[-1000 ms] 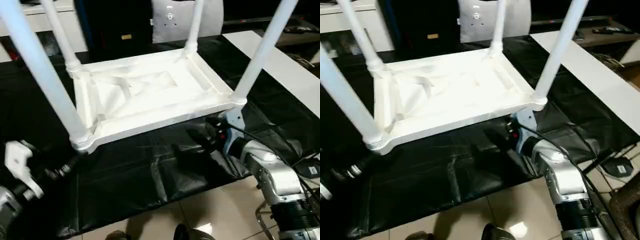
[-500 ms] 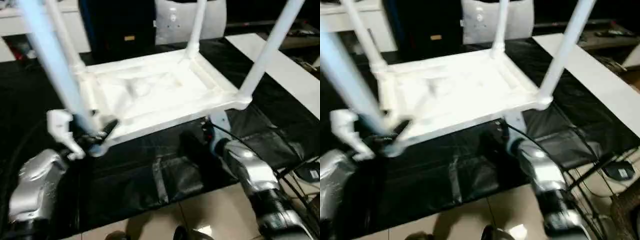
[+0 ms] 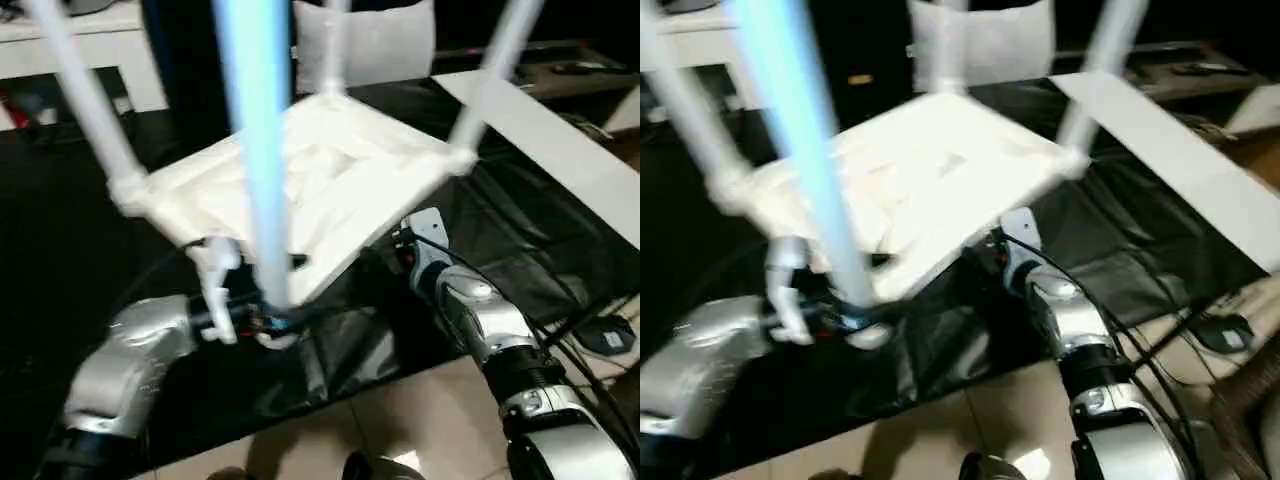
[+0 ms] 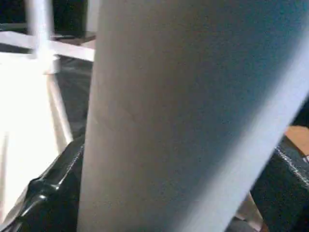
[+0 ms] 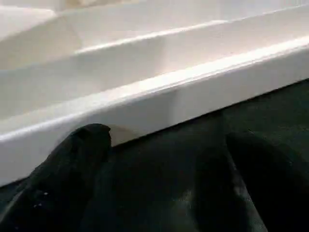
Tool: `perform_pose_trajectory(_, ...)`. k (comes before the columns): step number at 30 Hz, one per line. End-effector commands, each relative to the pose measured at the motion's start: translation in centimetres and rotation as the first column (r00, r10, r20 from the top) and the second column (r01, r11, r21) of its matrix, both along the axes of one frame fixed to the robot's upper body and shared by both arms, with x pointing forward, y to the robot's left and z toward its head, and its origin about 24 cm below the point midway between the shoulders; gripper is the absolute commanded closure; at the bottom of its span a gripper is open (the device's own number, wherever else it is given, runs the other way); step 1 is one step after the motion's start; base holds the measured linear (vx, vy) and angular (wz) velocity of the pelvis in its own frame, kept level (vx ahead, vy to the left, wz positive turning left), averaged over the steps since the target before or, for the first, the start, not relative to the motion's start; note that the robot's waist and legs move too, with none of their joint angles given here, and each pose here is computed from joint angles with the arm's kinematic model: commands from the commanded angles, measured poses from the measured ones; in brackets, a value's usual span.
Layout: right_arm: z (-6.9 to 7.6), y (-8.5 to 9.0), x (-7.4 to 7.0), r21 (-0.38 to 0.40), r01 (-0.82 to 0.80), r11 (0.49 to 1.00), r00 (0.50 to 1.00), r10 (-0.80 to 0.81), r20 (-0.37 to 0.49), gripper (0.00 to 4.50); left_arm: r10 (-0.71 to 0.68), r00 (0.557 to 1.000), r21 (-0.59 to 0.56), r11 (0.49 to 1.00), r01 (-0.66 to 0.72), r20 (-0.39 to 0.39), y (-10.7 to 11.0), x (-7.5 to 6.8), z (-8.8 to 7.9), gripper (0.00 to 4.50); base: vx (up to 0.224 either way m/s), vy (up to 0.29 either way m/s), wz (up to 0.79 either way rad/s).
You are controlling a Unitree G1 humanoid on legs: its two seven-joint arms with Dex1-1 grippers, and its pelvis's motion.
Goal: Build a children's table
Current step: Rotate table base
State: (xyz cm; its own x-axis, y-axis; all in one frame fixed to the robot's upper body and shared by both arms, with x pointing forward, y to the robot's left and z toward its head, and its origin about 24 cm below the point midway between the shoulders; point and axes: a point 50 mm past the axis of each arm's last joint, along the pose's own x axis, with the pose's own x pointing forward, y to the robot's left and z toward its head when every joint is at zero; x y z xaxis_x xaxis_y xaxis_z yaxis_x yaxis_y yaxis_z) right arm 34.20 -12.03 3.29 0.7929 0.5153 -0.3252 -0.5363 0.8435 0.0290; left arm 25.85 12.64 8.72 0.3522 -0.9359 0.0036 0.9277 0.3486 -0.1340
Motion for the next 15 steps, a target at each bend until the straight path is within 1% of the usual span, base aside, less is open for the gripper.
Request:
perform_pose_trajectory(1, 1.1, 3.6, -0.2, 0.034, -0.189, 0.981, 0.980, 0.186, 0.065, 0.00, -0.084, 0.996, -0.004, 0.996, 0.085, 0.025, -2.3, -0.2, 0.6, 0.06, 0.000, 0.000, 0.00)
perform_pose_trajectory(3, 1.1, 3.9, -0.4, 0.039, -0.216, 0.976, 0.975, 0.213, 0.066, 0.00, -0.091, 0.995, -0.007, 0.996, 0.091, 0.027, -2.6, -0.1, 0.7, 0.06, 0.000, 0.000, 0.00)
perform_pose_trajectory(4, 1.0, 4.2, -0.7, 0.043, -0.248, 0.968, 0.967, 0.245, 0.068, 0.00, -0.099, 0.995, -0.016, 0.995, 0.099, 0.030, -3.2, 0.0, 0.8, 0.06, 0.000, 0.000, 0.00)
perform_pose_trajectory(5, 1.0, 4.3, -0.7, 0.044, -0.258, 0.965, 0.964, 0.255, 0.070, 0.00, -0.102, 0.994, -0.018, 0.995, 0.102, 0.031, -3.4, 0.0, 0.8, 0.06, 0.000, 0.000, 0.00)
perform_pose_trajectory(7, 0.9, 4.4, -0.9, 0.043, -0.286, 0.957, 0.956, 0.283, 0.073, 0.00, -0.131, 0.990, -0.028, 0.991, 0.132, 0.048, -4.5, 0.0, 1.0, 0.06, 0.000, 0.000, 0.00)
perform_pose_trajectory(15, 0.6, 3.8, -1.1, 0.047, -0.309, 0.950, 0.949, 0.306, 0.072, 0.00, -0.182, 0.980, -0.054, 0.981, 0.187, 0.077, -6.8, 0.1, 1.5, 0.06, 0.000, 0.000, 0.00)
